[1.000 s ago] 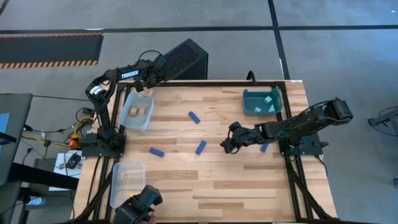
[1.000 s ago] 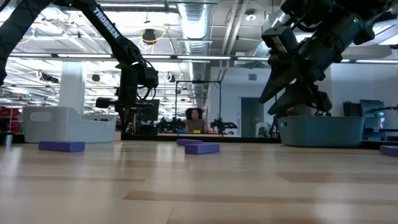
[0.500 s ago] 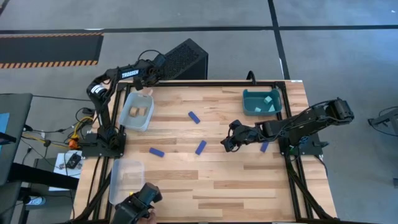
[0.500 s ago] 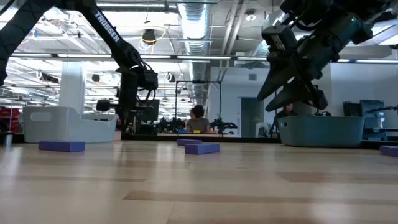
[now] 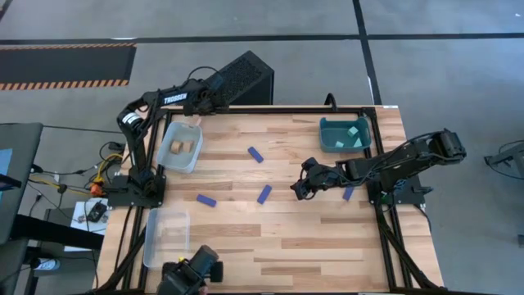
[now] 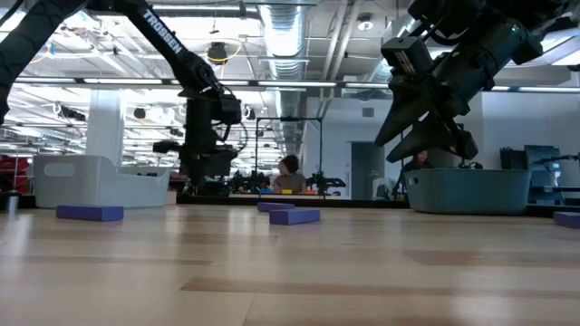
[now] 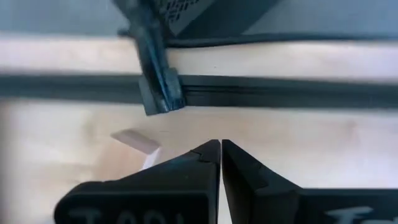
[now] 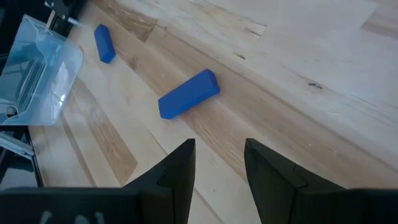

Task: Sort & place blocks by color
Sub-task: Put the light brown block into the white bin

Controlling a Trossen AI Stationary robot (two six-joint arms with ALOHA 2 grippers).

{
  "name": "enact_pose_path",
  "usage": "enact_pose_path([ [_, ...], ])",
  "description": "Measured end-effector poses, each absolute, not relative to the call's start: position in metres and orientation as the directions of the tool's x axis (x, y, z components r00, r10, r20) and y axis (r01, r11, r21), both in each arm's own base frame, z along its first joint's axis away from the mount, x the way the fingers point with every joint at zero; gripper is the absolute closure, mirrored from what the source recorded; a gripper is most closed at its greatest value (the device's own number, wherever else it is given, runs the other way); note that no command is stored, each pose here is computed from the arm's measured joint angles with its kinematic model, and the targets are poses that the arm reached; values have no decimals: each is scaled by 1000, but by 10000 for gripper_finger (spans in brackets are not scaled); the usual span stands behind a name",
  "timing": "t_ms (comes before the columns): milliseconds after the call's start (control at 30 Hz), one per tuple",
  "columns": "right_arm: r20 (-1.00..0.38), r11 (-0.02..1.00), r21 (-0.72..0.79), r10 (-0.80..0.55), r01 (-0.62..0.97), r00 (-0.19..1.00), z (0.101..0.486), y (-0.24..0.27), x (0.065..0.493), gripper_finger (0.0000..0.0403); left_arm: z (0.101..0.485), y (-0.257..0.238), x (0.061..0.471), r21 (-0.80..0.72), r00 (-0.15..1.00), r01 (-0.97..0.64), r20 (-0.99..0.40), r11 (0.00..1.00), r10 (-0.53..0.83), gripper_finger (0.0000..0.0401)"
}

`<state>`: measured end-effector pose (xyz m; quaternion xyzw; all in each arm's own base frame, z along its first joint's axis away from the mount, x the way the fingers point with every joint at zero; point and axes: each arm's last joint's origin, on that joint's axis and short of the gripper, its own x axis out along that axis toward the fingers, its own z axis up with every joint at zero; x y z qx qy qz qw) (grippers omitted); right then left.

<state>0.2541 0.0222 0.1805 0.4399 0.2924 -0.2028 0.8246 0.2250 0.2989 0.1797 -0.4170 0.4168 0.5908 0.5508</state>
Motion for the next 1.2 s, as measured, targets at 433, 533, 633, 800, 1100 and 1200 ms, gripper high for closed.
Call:
enact_pose_path([
  [433,-663,529,613,-60,587,746,180,22,254,241,191,313,200,267,-226,-944,-951,196,210,399],
  [533,-663,526,614,-60,588,746,180,22,254,241,176,315,195,300,-280,-940,-951,161,135,399],
  [633,-663,520,617,-62,591,746,180,22,254,241,165,314,198,378,-362,-915,-923,143,128,399],
  [800,-660,514,616,-76,597,747,180,22,254,241,164,313,202,413,-393,-903,-906,118,161,399],
  [1100,-660,513,616,-78,597,747,181,22,254,241,163,307,210,328,-315,-934,-943,139,105,399],
  [1200,-660,513,616,-79,598,747,181,22,254,241,162,301,218,335,-320,-928,-941,161,112,399],
])
